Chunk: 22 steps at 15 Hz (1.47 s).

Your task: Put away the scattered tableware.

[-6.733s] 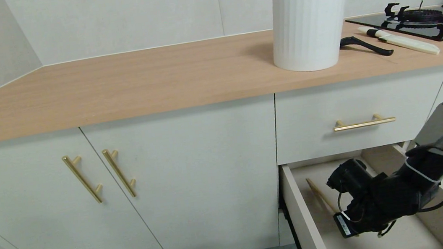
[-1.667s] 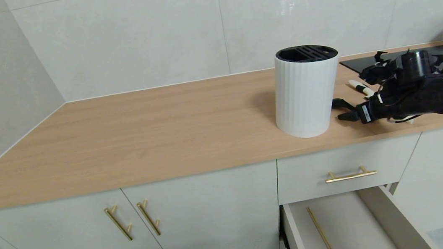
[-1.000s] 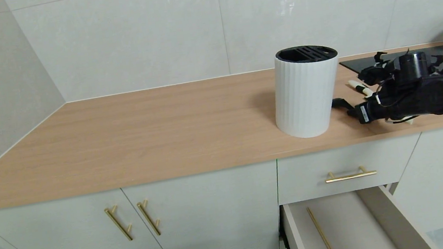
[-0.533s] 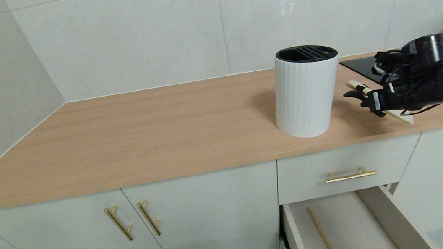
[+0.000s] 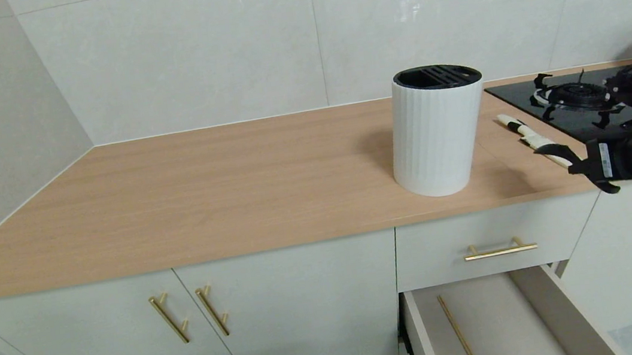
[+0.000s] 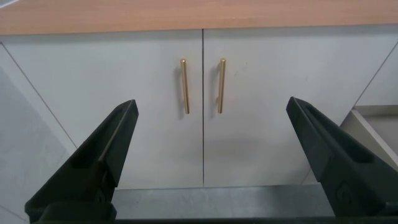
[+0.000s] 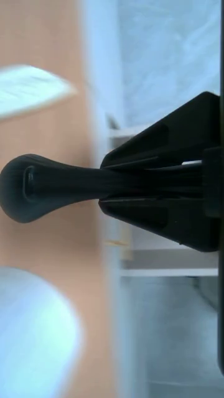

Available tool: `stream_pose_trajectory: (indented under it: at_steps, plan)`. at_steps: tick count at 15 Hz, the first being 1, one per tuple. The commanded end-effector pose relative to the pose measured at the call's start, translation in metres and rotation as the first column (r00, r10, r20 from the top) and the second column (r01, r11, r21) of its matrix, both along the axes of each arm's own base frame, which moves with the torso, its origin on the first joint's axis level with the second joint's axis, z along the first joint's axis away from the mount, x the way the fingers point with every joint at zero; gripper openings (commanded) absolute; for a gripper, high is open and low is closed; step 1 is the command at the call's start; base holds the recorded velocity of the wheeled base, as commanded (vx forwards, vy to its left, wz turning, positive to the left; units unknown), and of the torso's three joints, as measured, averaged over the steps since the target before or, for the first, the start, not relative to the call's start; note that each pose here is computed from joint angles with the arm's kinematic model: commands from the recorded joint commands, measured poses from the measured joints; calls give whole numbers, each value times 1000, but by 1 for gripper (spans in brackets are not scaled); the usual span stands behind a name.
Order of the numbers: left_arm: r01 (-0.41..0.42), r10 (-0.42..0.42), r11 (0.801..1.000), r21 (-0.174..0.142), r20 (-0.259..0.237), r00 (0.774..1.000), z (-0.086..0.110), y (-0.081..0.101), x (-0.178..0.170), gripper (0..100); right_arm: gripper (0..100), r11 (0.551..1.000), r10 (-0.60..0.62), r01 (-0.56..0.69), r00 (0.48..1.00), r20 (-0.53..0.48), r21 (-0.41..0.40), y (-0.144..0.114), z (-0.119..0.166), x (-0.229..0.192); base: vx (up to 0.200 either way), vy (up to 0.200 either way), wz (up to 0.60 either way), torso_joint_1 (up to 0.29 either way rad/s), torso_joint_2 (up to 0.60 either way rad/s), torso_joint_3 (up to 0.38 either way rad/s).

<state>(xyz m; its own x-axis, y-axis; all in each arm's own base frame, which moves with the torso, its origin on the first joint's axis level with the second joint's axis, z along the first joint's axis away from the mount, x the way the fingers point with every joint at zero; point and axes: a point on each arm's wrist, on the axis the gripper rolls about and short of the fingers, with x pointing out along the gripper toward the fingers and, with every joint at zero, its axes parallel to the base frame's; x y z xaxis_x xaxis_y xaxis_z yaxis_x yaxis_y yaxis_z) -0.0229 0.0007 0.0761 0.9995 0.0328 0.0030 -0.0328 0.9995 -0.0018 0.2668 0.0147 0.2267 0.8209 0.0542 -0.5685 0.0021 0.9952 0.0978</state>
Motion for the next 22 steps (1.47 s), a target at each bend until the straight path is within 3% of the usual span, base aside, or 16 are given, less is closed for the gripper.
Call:
stream_pose_trajectory:
  at_steps: [1, 4, 7, 22]
  plan:
    - [-1, 1, 1000, 0, -1, 1000, 0, 0, 0, 100, 0, 1000, 22, -22, 1000, 4, 13, 6, -4, -48, 0, 0, 0, 0, 0, 0]
    - [-1, 1, 1000, 0, -1, 1000, 0, 0, 0, 100, 0, 999, 27, -26, 998, -58, 21, 8, -22, -59, 0, 0, 0, 0, 0, 0]
    - [-1, 1, 1000, 0, -1, 1000, 0, 0, 0, 100, 0, 999, 36, -35, 998, -53, 19, 10, -29, -54, 0, 0, 0, -80, 192, 111]
    - [-1, 1, 1000, 0, -1, 1000, 0, 0, 0, 100, 0, 997, 72, -72, 994, -83, 9, 17, -40, -54, 0, 0, 0, -181, 461, 274]
